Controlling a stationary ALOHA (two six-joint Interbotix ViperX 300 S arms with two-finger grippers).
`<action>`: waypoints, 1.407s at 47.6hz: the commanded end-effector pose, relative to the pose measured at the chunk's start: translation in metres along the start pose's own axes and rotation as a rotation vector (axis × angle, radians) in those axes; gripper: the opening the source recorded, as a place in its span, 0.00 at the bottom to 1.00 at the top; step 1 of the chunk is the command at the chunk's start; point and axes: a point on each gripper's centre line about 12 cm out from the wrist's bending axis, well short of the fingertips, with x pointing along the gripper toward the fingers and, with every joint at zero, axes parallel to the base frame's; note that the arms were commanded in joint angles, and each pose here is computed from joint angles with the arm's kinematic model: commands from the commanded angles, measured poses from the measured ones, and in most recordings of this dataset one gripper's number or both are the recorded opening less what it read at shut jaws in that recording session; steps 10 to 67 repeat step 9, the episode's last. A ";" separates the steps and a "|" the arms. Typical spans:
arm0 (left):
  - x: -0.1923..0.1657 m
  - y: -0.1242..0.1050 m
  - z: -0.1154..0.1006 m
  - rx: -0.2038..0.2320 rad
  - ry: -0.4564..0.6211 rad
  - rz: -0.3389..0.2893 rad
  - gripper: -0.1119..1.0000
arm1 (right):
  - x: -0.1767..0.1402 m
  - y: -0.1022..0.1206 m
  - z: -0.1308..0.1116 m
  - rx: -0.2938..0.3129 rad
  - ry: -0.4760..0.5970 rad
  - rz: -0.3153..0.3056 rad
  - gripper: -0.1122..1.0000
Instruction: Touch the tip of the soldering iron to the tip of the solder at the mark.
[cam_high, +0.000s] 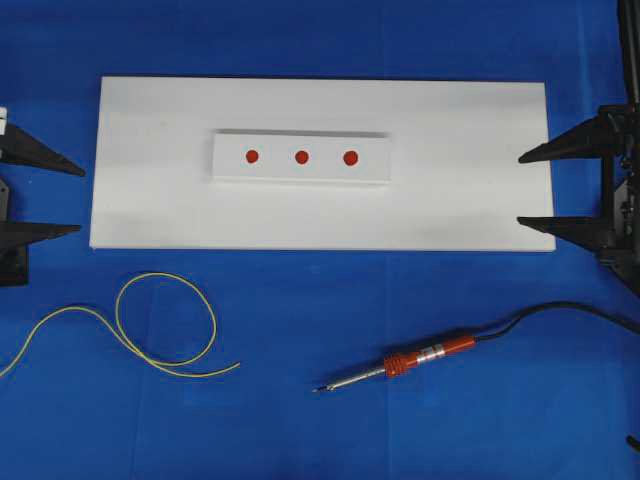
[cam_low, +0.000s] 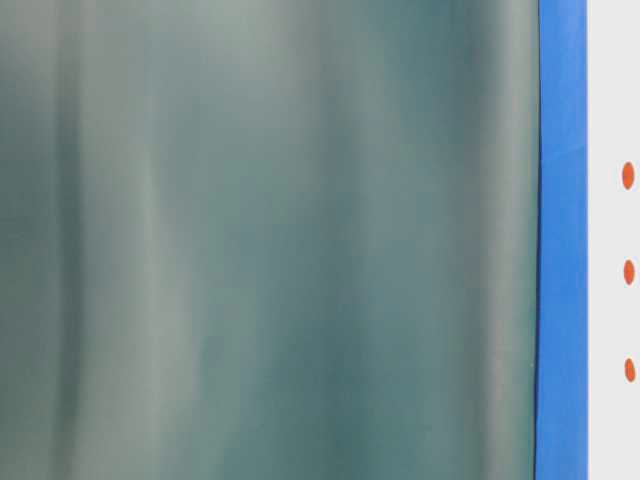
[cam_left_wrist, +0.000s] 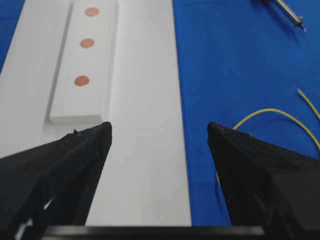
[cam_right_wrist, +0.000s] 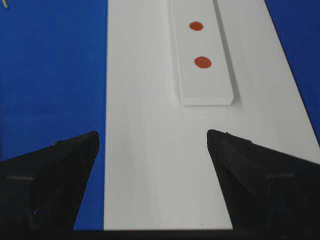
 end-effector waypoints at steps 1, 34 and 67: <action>0.000 0.001 0.005 -0.001 -0.014 0.004 0.75 | 0.000 0.001 0.007 0.001 -0.019 0.003 0.86; 0.000 0.001 0.005 0.001 -0.014 0.004 0.75 | 0.000 0.001 0.007 -0.001 -0.018 0.003 0.86; 0.000 0.001 0.005 0.001 -0.014 0.004 0.75 | 0.000 0.001 0.007 -0.001 -0.018 0.003 0.86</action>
